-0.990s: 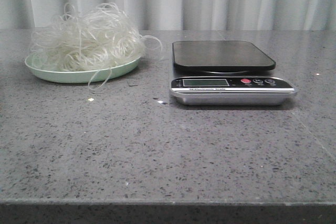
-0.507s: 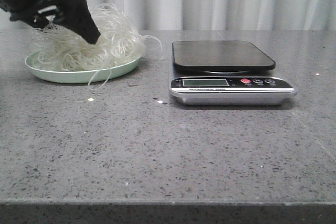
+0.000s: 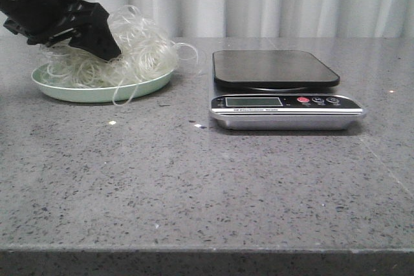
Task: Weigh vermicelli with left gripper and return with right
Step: 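Carry the vermicelli with the left gripper onto the scale and release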
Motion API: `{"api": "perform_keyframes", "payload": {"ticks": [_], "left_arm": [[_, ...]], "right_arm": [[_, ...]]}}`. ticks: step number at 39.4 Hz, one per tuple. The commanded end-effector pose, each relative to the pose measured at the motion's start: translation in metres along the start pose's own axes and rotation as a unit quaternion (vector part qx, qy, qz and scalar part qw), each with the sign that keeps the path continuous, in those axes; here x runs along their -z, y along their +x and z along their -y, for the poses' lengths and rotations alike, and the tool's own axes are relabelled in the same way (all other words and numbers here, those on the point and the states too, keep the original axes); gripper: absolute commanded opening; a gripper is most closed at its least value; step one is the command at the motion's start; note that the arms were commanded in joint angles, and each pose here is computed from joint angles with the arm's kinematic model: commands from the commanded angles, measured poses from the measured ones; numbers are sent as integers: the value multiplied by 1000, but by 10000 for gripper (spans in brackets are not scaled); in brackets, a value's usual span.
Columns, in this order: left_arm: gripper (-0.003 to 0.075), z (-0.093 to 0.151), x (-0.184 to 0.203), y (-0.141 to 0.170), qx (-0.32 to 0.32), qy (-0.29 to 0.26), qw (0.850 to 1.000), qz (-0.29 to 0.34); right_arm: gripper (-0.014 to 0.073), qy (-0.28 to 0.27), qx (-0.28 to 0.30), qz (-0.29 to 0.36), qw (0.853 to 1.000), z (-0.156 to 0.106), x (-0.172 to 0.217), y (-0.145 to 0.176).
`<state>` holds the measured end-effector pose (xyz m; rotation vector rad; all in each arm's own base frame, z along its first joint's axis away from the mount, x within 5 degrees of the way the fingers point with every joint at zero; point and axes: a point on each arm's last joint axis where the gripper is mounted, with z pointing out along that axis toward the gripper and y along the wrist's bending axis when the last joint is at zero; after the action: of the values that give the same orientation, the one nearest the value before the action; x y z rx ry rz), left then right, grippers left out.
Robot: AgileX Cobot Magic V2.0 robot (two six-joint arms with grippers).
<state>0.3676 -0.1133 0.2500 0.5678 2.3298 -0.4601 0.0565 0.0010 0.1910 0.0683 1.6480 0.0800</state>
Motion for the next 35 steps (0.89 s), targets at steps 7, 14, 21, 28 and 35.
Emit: {"api": "perform_keyframes", "payload": {"ticks": [7,14,21,28,35], "left_arm": [[146,6,17,-17,-1,-3,999,43],[146,8,23,-20,-3,-4,999,52],[145,14,47,-30,-14,-12,996,87],[145,23,80,-44,-28,-24,990,138],[145,38,115,-62,-51,-25,980,192]], "right_arm": [[151,2,1,54,999,0,2,-11],[151,2,1,54,999,0,2,-11],[151,2,1,54,999,0,2,-11],[151,2,1,54,999,0,2,-11],[151,2,1,54,999,0,2,-11]]}}
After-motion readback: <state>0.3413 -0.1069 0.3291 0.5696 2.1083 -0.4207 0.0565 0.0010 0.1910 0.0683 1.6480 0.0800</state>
